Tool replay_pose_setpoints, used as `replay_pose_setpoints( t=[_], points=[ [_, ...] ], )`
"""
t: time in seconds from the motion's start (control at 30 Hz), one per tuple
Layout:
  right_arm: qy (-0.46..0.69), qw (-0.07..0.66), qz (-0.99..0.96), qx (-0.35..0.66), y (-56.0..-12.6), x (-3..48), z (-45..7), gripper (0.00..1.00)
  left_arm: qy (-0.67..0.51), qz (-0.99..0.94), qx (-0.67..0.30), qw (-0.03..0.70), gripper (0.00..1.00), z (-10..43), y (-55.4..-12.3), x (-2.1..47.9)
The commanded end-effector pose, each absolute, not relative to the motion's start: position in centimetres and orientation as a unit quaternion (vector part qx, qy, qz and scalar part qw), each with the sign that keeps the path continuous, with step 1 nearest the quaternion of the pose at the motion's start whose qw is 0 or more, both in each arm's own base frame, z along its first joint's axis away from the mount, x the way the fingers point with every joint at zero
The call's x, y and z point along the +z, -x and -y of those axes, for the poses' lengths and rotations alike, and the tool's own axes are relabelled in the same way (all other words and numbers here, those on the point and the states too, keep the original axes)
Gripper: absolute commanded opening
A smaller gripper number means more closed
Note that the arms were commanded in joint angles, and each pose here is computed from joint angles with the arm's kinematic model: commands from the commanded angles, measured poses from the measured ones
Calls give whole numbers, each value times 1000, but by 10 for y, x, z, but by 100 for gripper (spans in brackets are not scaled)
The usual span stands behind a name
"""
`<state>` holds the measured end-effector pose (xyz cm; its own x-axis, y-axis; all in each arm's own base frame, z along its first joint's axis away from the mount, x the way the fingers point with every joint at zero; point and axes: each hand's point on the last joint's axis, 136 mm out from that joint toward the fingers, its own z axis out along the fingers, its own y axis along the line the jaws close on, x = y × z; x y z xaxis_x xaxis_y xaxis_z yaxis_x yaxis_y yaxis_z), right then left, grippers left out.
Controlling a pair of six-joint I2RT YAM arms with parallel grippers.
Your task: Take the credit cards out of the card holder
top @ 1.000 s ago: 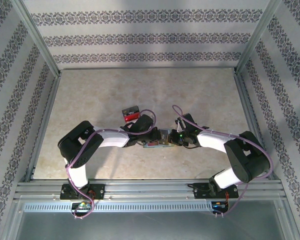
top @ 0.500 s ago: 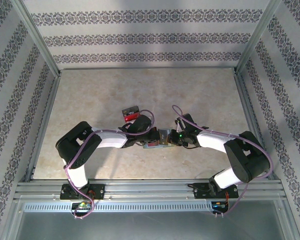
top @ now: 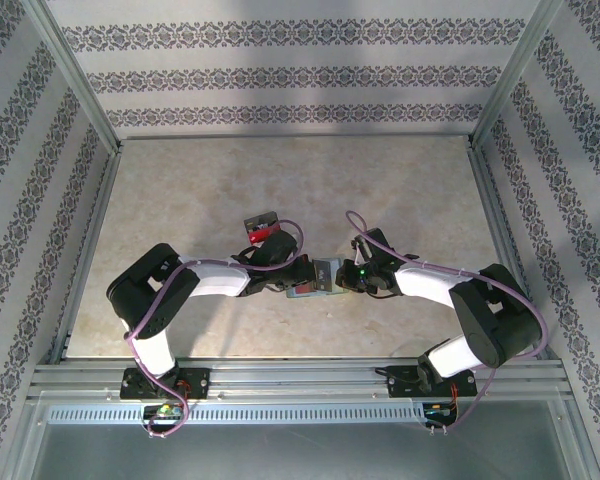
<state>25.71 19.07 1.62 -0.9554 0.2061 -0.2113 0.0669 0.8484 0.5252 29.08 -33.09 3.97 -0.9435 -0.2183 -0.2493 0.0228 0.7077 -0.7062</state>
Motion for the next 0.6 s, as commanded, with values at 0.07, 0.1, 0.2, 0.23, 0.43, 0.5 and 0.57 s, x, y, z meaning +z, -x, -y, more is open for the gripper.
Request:
replay_pose_setpoints(
  t=[0.07, 0.1, 0.2, 0.23, 0.43, 0.5, 0.57],
  points=[
    [-89, 112, -963, 230, -244, 9, -174, 11, 47, -909, -380, 163, 0, 329, -296, 42],
    [-87, 116, -962, 232, -245, 13, -175, 11, 45, -909, -382, 161, 0, 331, -296, 42],
    [-79, 133, -959, 237, -250, 29, -180, 12, 47, -909, -381, 161, 0, 330, -296, 41],
    [-77, 139, -958, 240, -251, 34, -181, 12, 49, -909, -380, 163, 0, 328, -296, 41],
    [-61, 163, -951, 255, -262, 53, -195, 13, 53, -909, -379, 166, 0, 328, -297, 39],
    [-53, 163, -949, 265, -266, 55, -203, 13, 53, -908, -382, 164, 0, 329, -298, 39],
    [-47, 160, -948, 273, -271, 54, -212, 13, 53, -907, -384, 165, 0, 330, -298, 39]
  ],
)
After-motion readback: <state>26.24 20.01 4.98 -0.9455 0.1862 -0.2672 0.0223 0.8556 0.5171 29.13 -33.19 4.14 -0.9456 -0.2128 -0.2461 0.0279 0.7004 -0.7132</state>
